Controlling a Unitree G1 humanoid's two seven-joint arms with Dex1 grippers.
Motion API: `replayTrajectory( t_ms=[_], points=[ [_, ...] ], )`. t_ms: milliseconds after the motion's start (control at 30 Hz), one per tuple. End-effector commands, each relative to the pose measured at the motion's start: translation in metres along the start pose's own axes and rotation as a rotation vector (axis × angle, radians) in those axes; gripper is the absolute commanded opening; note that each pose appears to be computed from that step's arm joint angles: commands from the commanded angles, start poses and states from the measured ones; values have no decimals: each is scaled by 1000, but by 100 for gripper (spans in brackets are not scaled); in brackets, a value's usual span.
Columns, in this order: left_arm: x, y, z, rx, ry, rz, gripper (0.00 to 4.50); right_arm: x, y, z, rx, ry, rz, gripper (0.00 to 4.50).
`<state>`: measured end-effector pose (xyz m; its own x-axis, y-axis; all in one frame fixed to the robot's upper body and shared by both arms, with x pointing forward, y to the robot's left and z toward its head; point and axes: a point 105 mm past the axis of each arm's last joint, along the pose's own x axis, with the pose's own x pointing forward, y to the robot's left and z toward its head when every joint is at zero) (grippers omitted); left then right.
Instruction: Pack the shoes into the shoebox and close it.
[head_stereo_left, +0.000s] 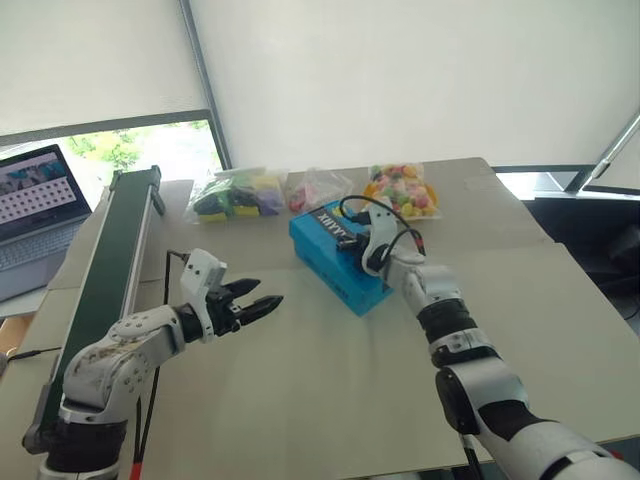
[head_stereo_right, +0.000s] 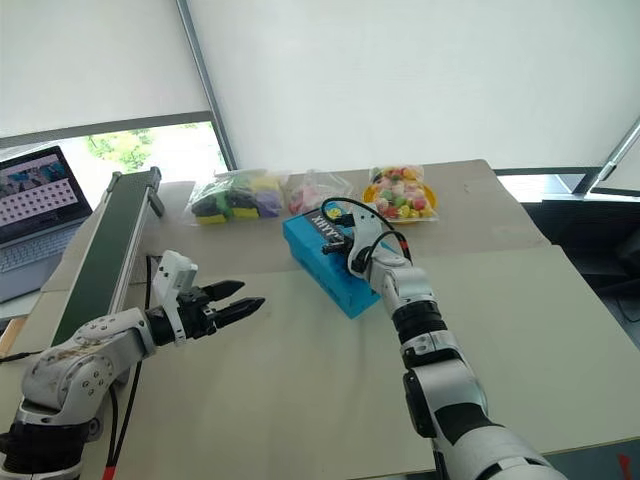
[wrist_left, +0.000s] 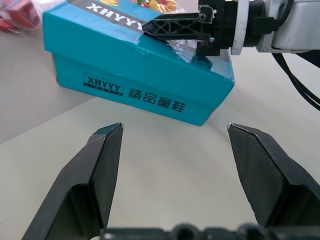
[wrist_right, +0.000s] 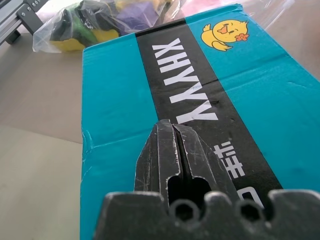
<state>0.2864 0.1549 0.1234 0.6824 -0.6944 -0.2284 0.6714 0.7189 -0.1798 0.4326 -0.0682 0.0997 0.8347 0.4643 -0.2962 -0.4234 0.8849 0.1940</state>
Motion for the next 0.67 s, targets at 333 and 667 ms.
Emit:
replayTrajectory(
  t_ms=[333,667],
  points=[
    [-6,11,24,29,-156,130,359,-67,-11,93,241,-372,70,4],
    [-9,17,19,5,-199,215,359,-87,-45,72,83,-283,-88,4]
  ],
)
